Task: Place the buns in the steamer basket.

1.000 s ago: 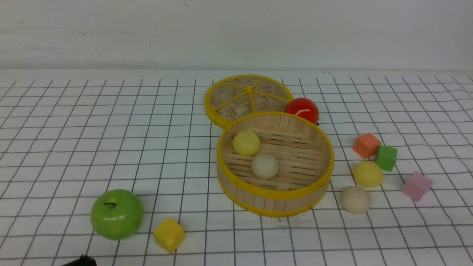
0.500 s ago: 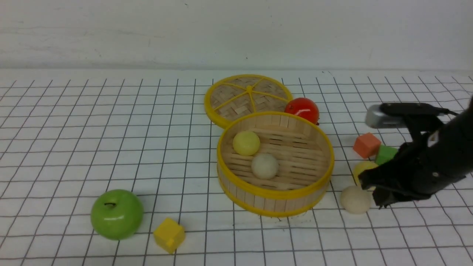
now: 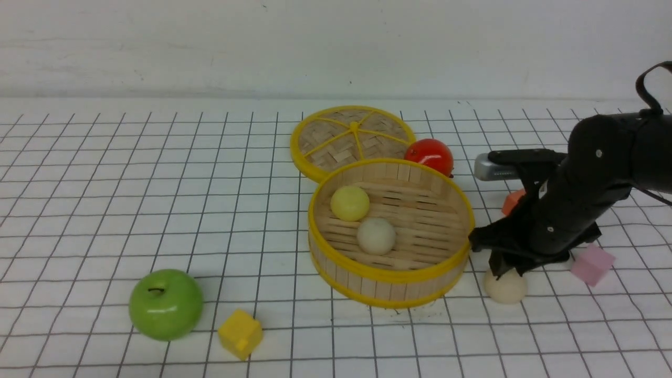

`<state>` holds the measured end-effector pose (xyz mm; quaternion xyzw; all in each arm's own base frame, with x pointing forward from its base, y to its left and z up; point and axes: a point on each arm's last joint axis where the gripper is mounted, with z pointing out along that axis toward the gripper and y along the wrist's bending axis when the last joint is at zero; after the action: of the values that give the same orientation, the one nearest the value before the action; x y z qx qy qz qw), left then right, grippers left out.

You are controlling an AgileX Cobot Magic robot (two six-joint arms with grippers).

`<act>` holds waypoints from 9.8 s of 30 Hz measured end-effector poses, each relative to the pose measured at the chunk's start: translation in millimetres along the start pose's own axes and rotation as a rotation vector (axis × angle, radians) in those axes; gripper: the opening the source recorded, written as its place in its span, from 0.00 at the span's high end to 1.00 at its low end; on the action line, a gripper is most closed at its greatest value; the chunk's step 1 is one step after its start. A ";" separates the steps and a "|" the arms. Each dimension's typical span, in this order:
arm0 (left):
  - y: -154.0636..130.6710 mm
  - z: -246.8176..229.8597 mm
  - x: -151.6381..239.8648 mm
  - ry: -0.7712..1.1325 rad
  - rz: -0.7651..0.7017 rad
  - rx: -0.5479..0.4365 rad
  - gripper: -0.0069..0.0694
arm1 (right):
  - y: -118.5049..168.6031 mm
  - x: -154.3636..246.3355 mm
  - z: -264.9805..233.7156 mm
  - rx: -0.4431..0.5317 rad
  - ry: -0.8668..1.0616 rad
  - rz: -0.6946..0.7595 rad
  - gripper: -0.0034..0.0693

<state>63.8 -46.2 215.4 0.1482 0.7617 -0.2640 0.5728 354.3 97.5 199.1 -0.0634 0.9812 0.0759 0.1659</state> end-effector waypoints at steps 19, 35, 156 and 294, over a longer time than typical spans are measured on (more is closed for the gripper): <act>0.0 0.0 0.1 0.001 -0.001 0.000 0.91 | -3.5 0.0 -4.1 0.013 0.003 -0.015 0.94; 0.0 0.0 0.1 0.001 -0.001 0.000 0.89 | 56.5 -42.3 -53.0 -0.115 -0.233 -0.173 0.93; 0.0 0.0 0.1 0.001 -0.001 0.000 0.79 | 63.7 -98.0 41.7 -0.130 -0.312 -0.203 0.84; 35.9 -21.8 44.2 -0.055 -0.262 -0.519 0.93 | -45.5 301.6 -86.4 0.055 -0.916 0.033 0.90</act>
<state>52.2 -7.8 169.4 -0.1102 0.8005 -0.1361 0.5731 51.2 8.2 172.8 -0.0031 0.8094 0.0727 0.5827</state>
